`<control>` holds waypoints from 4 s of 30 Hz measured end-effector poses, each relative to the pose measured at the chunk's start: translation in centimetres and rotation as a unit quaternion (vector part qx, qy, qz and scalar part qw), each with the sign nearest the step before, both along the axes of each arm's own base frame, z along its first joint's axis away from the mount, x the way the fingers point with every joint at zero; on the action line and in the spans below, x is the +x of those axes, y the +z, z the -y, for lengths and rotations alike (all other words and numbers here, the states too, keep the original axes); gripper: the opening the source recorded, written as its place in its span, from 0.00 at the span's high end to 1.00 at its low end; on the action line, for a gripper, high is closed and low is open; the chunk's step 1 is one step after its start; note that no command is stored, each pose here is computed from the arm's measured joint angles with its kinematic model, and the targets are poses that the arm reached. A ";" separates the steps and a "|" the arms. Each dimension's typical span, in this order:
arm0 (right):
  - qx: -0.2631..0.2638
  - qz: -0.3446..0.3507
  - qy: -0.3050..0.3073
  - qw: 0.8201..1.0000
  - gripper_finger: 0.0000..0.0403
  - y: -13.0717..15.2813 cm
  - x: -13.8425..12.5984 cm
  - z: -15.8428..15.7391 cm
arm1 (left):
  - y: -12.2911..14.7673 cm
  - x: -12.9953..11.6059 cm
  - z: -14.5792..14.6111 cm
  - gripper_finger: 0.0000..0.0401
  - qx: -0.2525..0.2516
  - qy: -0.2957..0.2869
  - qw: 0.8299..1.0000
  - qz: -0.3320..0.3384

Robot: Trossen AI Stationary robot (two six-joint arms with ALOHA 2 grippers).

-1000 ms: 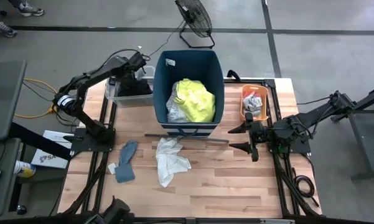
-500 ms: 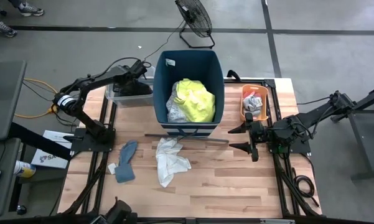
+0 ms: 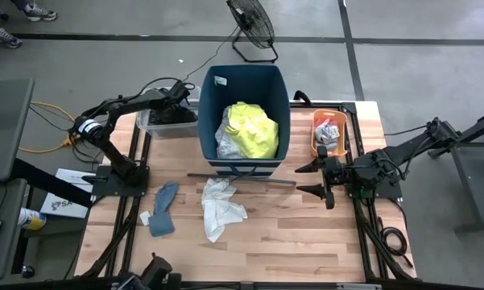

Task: Pick & Place Cloths
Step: Put the black boxer into the transparent container, then put the blue sock into the orange bin

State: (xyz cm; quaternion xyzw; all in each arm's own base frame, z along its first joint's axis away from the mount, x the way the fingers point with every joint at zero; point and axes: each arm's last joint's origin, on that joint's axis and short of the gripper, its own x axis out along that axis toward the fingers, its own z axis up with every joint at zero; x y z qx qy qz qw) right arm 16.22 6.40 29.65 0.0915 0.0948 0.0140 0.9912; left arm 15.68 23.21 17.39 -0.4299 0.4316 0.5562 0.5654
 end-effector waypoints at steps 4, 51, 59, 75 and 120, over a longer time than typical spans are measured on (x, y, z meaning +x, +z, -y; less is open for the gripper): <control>0.000 0.000 0.000 1.000 0.39 0.0 0.0 0.0 | -0.1 0.1 -0.2 1.00 0.006 0.000 1.000 0.007; 0.000 0.000 0.000 1.000 0.39 0.0 0.0 0.0 | 12.1 1.3 -1.7 0.51 0.022 -0.049 0.998 0.019; 0.000 0.000 0.000 1.000 0.39 0.0 0.0 0.0 | 16.7 1.4 0.1 0.51 0.023 -0.088 0.996 0.012; 0.000 0.000 0.000 1.000 0.39 0.0 0.0 0.0 | 22.1 0.4 9.7 0.51 0.057 -0.179 0.980 0.068; 0.000 0.000 0.000 1.000 0.39 0.0 0.0 0.0 | 12.2 3.6 28.0 0.51 -0.038 -0.375 0.924 -0.062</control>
